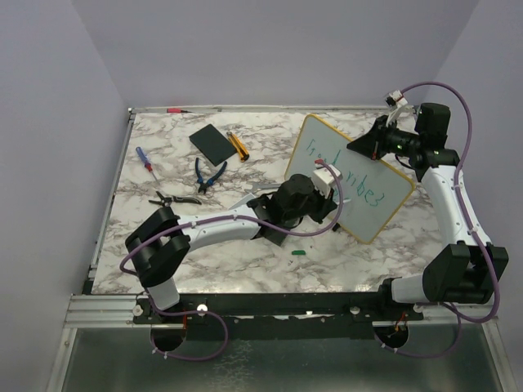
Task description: Write a sentence on the whiteboard
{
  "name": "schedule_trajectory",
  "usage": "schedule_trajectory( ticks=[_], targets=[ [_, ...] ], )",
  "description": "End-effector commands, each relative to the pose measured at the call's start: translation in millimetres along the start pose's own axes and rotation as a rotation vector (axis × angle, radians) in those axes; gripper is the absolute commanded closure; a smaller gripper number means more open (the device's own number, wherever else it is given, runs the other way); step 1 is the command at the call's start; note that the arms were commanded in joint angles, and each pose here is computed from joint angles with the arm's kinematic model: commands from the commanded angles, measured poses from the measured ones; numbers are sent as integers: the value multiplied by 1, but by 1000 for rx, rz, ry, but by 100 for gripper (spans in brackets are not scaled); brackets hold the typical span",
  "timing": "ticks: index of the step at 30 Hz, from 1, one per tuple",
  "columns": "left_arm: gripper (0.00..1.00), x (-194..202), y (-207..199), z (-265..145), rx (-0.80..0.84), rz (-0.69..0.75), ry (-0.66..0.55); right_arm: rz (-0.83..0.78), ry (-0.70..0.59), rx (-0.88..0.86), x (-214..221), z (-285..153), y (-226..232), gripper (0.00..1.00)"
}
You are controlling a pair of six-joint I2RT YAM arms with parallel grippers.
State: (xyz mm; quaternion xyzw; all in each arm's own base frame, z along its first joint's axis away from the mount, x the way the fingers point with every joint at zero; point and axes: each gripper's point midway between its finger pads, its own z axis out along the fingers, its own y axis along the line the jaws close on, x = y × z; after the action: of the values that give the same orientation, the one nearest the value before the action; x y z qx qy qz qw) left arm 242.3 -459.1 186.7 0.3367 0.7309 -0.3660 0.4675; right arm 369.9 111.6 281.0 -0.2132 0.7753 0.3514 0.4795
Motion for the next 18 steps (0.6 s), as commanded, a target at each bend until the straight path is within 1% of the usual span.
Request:
schedule_trajectory(
  ticks=[1,18],
  targets=[
    [100,-6,-9,9,36,5,-17,58,41,-3,16,2,4,99],
    [100,26,0,19,17,3,49,57,42,-3,16,2,4,99]
  ],
)
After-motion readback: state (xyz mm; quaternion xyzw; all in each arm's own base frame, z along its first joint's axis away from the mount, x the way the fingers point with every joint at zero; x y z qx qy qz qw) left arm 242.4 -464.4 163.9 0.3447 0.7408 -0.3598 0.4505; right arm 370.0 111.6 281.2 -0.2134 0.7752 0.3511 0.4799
